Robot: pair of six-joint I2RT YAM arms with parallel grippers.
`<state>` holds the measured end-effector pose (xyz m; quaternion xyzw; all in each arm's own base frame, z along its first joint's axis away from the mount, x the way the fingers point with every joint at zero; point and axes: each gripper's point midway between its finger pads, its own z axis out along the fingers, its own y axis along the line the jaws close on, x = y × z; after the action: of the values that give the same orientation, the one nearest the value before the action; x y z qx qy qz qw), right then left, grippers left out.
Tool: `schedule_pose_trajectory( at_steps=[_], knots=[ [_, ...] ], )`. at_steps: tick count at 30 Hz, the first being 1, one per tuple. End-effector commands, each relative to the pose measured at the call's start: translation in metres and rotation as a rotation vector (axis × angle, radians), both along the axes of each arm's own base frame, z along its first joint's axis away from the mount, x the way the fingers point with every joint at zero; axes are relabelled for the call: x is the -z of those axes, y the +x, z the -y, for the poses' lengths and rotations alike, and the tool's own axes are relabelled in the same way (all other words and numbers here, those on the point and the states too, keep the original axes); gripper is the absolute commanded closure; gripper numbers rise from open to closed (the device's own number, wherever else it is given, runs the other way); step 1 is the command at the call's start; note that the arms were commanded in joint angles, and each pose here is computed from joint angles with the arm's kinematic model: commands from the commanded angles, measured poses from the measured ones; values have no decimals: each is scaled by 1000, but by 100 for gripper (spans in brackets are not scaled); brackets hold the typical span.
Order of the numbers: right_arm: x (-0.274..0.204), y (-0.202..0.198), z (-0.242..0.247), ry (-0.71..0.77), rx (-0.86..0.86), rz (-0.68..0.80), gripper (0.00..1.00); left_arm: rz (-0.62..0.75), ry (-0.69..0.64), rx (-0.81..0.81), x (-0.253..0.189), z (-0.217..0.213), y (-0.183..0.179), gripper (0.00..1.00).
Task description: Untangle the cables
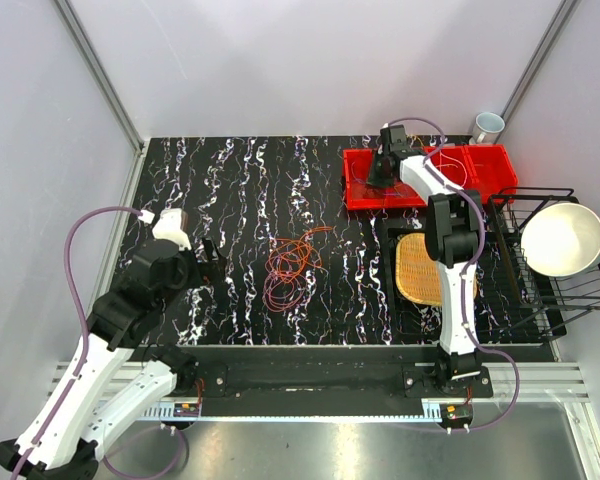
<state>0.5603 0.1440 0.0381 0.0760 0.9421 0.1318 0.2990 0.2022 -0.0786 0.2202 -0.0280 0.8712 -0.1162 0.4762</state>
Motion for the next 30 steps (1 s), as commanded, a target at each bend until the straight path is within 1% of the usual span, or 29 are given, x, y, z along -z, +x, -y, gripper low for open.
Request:
schedule_pose_trajectory(
  at_steps=[1,3,4,5,6,7,10,12,13,15,16,17,18,19,20,21,22,23,24,25,26,27,28,29,30],
  knots=[
    [-109,21,-11,65,-21,240,87,33,-17,21,-5,5,6,1],
    [-135,25,-13,78,-26,286,78,33,-17,20,-6,5,6,1],
    [-144,24,-14,83,-30,291,66,32,-16,21,-5,5,6,1],
    [-151,24,-14,84,-34,301,61,30,-17,21,-5,5,6,1],
    [-166,24,-14,89,-35,316,57,27,-15,21,-5,6,6,1],
    [-175,23,-14,91,-38,325,50,20,-12,23,-3,6,7,1],
    [-214,12,-12,94,-40,371,40,7,-7,23,0,7,8,1],
    [-226,3,-9,90,-41,384,36,-6,-8,14,2,8,10,1],
    [-244,-5,-8,92,-46,412,33,-18,-2,8,4,7,10,1],
    [-246,-17,-3,80,-44,398,30,-49,13,-18,9,5,13,1],
    [-263,-28,-1,82,-42,421,30,-56,9,-23,10,6,14,1],
    [-251,-37,2,76,-35,388,28,-64,-7,-34,13,8,16,1],
    [-252,-44,6,74,-21,389,28,-90,-10,-33,19,12,19,1],
    [-270,-58,8,93,-10,419,27,-89,-29,-28,20,17,23,1],
    [-252,-68,8,99,-7,386,27,-115,-56,-15,27,25,23,1],
    [-250,-77,7,117,-12,384,27,-144,-60,-11,36,31,26,1],
    [-267,-92,8,146,-4,416,26,-142,-74,9,37,40,28,1],
    [-246,-102,8,153,-4,381,26,-155,-81,10,42,46,29,1],
    [-257,-116,7,178,-16,403,26,-177,-68,13,49,51,32,1],
    [-254,-124,6,196,-12,392,26,-175,-61,31,51,59,32,1],
    [-236,-134,6,199,-9,356,26,-196,-52,34,57,65,35,1],
    [-244,-144,5,218,-20,375,26,-202,-48,38,59,69,37,2],
    [-240,-151,3,232,-21,367,26,-196,-55,53,59,78,39,2],
    [-226,-158,4,235,-20,341,26,-218,-41,60,67,83,42,4],
    [-232,-167,2,252,-32,356,26,-222,-37,66,69,88,44,6]
  ],
)
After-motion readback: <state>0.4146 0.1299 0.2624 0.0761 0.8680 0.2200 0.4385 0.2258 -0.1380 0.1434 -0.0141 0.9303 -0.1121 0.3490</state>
